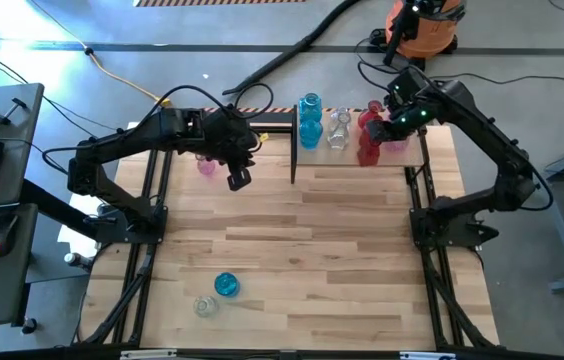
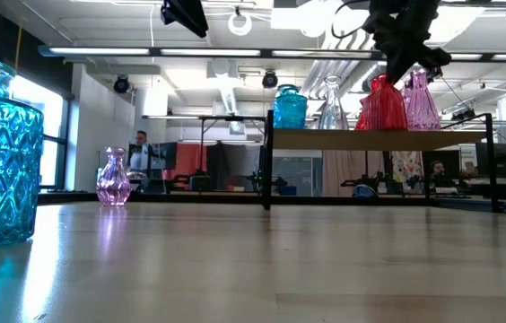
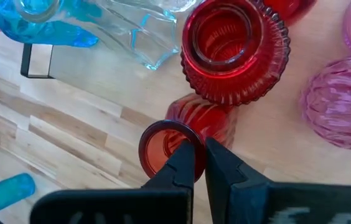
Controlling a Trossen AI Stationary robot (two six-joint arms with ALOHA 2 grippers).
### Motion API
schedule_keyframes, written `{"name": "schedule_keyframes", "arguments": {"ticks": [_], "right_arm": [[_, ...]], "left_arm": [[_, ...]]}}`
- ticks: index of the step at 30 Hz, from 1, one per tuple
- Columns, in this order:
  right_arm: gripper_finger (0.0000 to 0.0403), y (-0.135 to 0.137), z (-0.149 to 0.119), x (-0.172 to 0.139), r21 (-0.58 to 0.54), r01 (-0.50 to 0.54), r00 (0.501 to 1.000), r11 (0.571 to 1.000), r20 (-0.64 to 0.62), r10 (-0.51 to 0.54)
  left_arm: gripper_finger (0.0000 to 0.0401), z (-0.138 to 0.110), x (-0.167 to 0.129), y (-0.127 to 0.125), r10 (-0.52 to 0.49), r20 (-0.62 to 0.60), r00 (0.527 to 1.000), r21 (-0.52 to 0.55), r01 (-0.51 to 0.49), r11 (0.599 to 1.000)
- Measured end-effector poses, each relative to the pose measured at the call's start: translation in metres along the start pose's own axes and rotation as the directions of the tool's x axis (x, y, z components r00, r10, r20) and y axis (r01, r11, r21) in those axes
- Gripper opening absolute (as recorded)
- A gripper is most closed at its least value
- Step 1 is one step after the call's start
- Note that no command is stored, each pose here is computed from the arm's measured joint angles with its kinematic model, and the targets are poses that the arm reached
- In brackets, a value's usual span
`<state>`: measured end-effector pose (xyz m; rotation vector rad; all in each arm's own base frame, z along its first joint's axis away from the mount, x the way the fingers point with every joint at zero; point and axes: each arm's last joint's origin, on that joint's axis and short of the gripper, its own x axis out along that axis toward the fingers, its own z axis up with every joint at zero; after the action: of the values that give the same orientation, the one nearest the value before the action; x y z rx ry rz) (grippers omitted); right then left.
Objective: Sort vases onto shelf
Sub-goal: Put the red vase on the shelf aligned with the other red vase
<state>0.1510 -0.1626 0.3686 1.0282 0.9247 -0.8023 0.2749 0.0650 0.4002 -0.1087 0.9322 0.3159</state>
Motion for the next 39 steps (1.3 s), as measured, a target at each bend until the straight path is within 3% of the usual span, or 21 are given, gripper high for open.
{"name": "schedule_keyframes", "arguments": {"ticks": [39], "right_arm": [[0.0000, -0.0034, -0.0036, -0.0053, 0.163, 0.064, 0.996, 0.985, 0.052, -0.073]], "left_arm": [[0.0085, 0.0001, 0.0000, -0.0001, 0.000, 0.001, 1.000, 0.003, 0.000, 1.000]]}}
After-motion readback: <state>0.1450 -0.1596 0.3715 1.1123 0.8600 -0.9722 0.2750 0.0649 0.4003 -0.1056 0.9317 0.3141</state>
